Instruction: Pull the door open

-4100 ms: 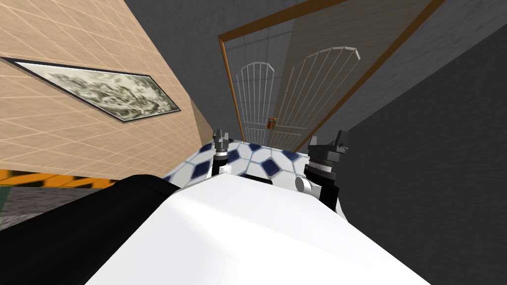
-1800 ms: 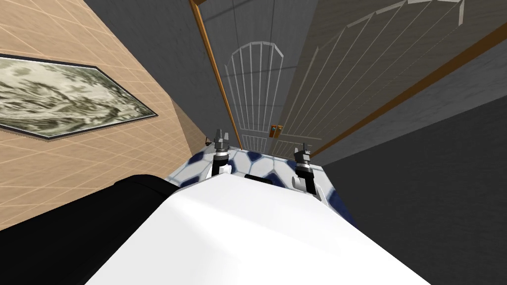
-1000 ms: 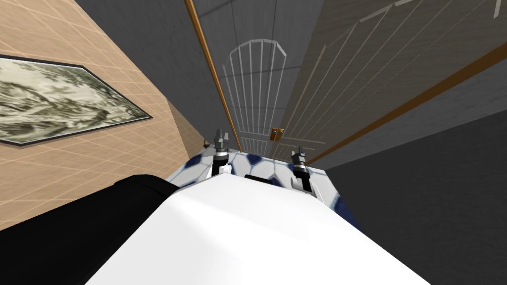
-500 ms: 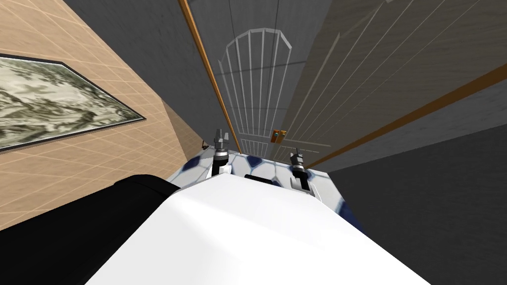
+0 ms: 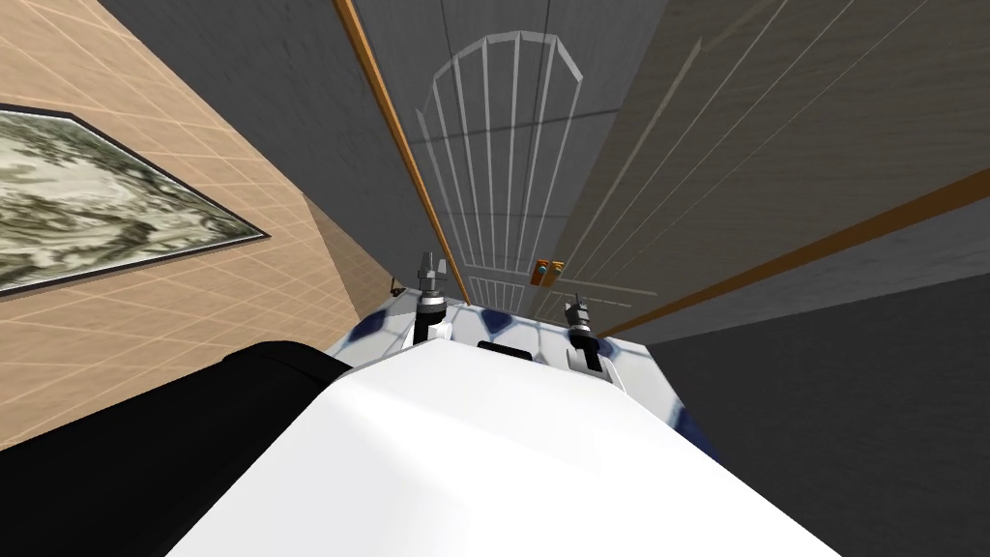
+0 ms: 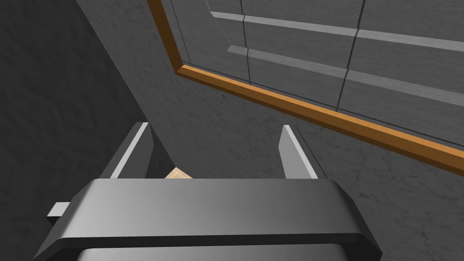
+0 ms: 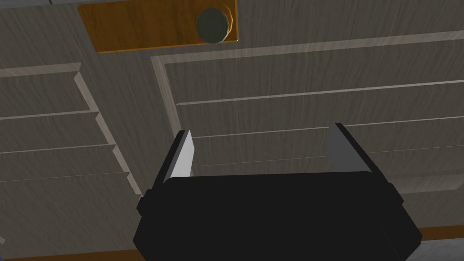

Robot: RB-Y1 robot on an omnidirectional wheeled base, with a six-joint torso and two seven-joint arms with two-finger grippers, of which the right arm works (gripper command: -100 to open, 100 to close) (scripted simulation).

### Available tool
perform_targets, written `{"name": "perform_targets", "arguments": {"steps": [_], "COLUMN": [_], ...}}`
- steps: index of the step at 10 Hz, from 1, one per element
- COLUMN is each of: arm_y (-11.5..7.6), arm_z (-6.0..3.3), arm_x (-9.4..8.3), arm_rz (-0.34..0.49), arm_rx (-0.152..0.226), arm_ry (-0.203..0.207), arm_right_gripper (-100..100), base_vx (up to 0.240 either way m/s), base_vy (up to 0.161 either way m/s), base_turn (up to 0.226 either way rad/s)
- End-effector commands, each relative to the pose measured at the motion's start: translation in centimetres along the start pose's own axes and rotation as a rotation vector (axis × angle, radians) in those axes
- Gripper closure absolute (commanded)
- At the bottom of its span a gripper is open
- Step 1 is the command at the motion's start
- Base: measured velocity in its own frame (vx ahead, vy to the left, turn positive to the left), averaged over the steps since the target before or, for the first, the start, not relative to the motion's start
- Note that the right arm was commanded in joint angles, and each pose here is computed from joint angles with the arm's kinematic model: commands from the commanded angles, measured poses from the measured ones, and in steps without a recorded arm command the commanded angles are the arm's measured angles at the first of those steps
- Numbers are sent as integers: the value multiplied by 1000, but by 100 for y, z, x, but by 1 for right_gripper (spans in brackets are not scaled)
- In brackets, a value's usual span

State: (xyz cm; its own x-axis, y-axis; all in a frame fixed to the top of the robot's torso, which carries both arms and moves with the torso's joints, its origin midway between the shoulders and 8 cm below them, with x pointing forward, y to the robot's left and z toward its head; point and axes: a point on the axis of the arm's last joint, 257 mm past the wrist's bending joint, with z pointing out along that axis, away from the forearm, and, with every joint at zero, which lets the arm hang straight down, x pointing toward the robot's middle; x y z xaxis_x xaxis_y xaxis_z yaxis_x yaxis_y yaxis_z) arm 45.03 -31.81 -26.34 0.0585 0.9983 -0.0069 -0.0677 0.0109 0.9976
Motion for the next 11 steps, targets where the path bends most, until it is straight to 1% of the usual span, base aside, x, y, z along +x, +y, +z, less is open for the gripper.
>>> {"name": "perform_targets", "arguments": {"steps": [1,4,5,6,7,10,11], "arm_y": [-120,-281,-311,-292,-397,-516,-538], "arm_z": [2,-4,-4,-8,-83,-192,-217], "arm_x": [-6,-24,-25,-23,-278,-689,-788], "arm_rz": [3,6,6,5,-9,-30,-35], "arm_rx": [23,58,65,59,87,122,130], "arm_ry": [-1,-2,-2,-2,-39,-98,-112], "arm_right_gripper": [-100,-100,-100,-100,-100,-100,-100], "base_vx": [184,206,205,84,-31,-71,-34], "base_vy": [37,44,47,16,-15,-24,-13], "base_turn": [-5,0,0,1,-61,-29,-5]}}
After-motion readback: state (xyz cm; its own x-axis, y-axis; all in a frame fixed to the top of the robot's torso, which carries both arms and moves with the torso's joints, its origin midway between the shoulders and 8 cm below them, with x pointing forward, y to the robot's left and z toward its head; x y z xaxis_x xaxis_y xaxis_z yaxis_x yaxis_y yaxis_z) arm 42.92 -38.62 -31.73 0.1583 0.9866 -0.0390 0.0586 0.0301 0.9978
